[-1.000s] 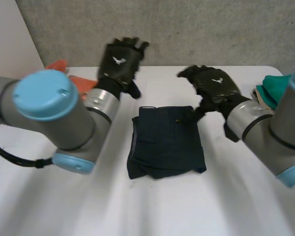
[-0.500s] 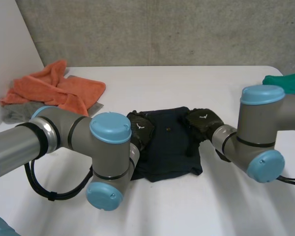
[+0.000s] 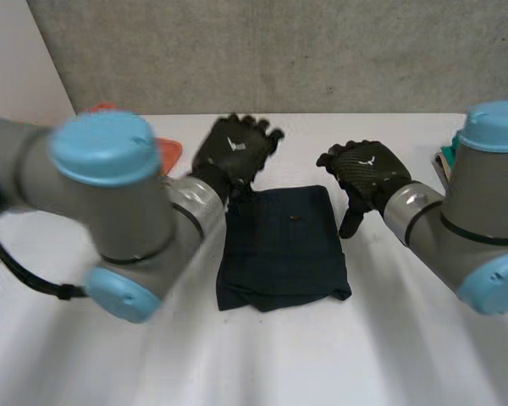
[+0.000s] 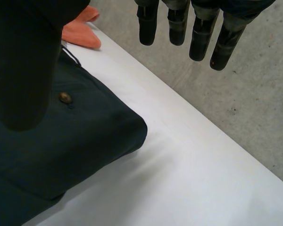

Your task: Fold the laundry.

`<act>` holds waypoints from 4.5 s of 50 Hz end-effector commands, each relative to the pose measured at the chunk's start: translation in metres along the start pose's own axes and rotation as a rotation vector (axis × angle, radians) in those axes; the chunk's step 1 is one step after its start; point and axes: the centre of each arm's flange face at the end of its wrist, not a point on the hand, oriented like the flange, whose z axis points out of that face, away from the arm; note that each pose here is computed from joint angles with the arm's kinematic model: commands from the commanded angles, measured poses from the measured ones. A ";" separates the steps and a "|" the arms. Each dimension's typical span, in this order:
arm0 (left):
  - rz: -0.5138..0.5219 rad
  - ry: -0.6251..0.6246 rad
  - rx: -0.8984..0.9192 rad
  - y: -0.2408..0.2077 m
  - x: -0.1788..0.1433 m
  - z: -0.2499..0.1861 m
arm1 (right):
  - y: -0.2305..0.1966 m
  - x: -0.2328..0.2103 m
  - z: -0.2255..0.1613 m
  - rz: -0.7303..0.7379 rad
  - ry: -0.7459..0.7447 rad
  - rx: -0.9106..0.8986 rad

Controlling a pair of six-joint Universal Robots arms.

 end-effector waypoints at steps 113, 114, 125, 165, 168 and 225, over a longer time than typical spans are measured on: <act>-0.161 0.303 0.212 -0.061 -0.026 -0.066 | 0.164 0.370 0.004 -0.177 0.305 0.400; -0.160 0.304 0.215 -0.062 -0.025 -0.066 | 0.159 0.374 -0.002 -0.168 0.334 0.394; -0.156 0.307 0.224 -0.065 -0.024 -0.068 | 0.134 0.373 -0.082 0.132 0.511 0.123; -0.047 -0.209 0.091 0.027 -0.180 0.003 | 0.033 -0.010 -0.030 -0.155 -0.125 0.254; 0.051 -0.262 -0.015 0.073 -0.209 0.017 | 0.049 -0.011 -0.033 -0.156 -0.103 0.146; -0.360 0.226 0.174 -0.024 0.046 -0.020 | 0.067 0.068 -0.033 -0.090 0.277 -0.013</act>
